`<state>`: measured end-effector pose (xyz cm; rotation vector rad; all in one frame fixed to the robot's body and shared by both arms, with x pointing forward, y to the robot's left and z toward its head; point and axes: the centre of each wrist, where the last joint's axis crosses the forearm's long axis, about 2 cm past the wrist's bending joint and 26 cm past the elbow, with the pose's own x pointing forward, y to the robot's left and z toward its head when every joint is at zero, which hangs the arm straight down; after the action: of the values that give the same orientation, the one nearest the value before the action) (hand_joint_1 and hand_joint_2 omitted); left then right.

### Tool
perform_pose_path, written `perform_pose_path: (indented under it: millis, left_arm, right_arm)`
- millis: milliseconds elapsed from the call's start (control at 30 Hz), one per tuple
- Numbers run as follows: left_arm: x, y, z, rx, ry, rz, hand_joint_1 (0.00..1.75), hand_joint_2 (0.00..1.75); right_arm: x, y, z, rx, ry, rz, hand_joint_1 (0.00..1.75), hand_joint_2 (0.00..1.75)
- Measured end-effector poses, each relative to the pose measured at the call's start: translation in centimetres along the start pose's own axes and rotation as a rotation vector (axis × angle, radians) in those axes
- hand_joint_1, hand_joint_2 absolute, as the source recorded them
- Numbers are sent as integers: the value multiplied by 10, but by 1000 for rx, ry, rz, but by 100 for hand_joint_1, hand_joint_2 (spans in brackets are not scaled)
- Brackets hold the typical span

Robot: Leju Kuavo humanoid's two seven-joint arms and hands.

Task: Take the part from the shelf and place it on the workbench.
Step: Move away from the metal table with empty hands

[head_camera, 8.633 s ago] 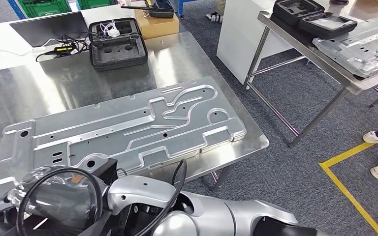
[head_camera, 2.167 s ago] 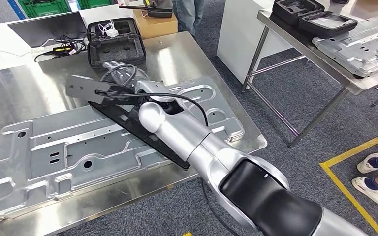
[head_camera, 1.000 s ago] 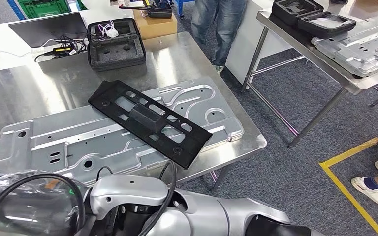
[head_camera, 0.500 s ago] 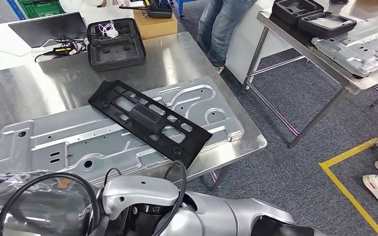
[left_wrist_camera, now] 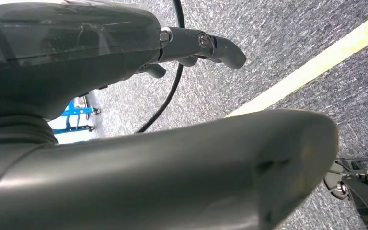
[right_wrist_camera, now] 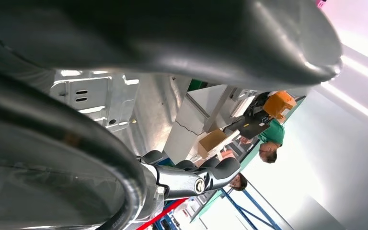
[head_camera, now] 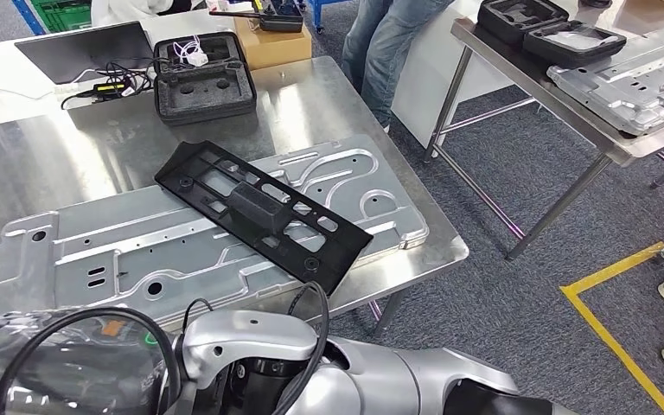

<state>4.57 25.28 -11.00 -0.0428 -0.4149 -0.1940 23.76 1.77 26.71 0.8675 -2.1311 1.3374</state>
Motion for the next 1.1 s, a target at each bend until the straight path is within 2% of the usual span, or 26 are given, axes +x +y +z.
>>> perform_pose_path:
  millis: [1100]
  left_arm:
    - [2,0,-1,26,-1,57,0,0]
  right_arm:
    - [-1,-5,2,13,-3,-13,0,0]
